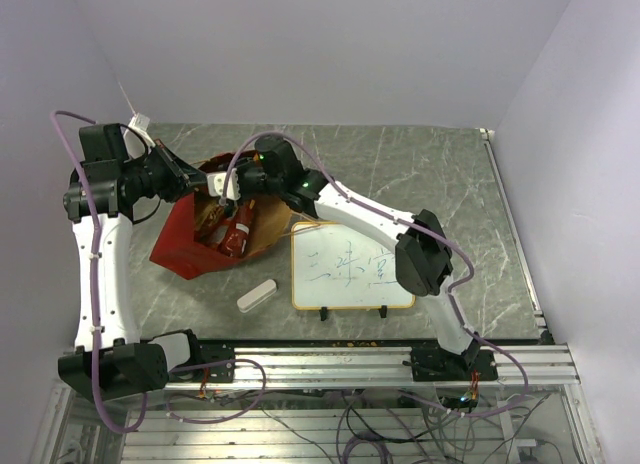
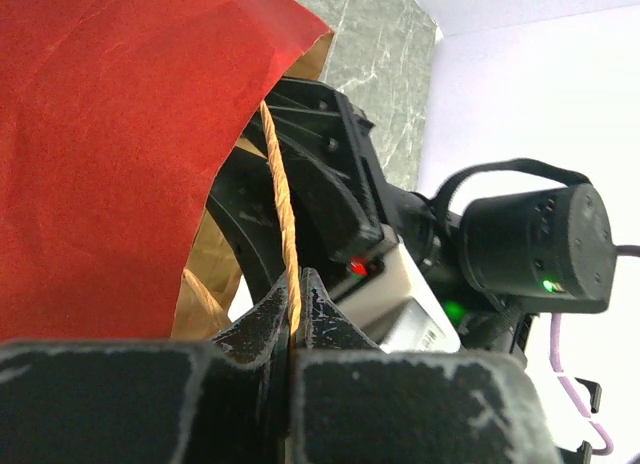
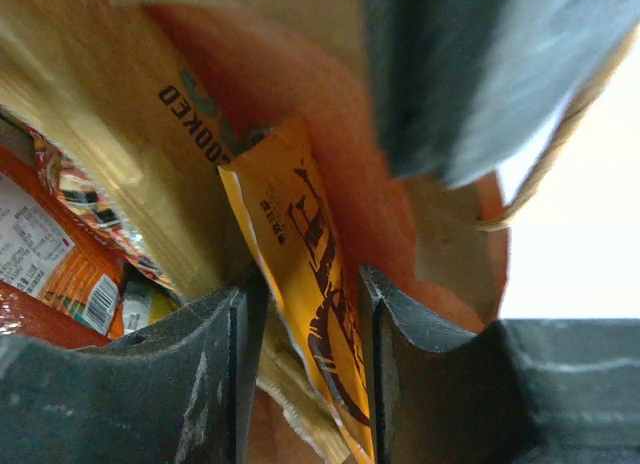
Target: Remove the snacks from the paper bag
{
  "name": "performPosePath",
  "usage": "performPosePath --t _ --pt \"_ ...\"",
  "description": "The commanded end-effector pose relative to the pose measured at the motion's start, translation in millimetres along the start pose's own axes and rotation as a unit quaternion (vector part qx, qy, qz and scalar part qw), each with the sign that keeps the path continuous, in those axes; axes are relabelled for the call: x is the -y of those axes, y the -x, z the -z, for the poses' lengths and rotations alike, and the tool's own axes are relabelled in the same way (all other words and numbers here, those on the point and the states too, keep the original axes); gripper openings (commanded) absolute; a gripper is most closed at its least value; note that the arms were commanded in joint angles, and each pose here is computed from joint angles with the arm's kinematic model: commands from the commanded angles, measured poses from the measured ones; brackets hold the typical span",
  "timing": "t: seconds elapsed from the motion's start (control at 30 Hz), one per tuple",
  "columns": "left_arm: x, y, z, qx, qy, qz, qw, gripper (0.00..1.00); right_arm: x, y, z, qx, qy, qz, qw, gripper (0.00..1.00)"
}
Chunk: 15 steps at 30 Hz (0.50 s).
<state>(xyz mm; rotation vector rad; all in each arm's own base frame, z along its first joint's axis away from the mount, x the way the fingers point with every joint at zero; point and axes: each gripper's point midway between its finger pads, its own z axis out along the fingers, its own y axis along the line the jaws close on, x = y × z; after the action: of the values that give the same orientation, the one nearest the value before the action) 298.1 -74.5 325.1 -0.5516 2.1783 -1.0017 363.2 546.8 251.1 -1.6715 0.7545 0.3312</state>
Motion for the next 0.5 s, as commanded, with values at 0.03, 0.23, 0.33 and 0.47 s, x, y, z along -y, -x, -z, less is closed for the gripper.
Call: performPosePath --t 0.03,0.23,0.33,0.47 --pt "17 -3 15 0.007 -0.014 -0.028 0.999 0.07 5 -19 -3 -0.015 -0.011 0.009 1.000 0.40" --pt "13 -4 12 0.006 -0.009 -0.021 1.000 0.07 18 -25 -3 -0.027 -0.038 0.014 0.999 0.35" --pt "12 -5 9 0.001 -0.011 -0.013 1.000 0.07 18 -33 -2 -0.038 -0.043 0.013 0.998 0.31" --pt "13 0 10 0.009 -0.008 -0.015 1.000 0.07 21 -39 0 -0.039 -0.049 0.004 0.998 0.29"
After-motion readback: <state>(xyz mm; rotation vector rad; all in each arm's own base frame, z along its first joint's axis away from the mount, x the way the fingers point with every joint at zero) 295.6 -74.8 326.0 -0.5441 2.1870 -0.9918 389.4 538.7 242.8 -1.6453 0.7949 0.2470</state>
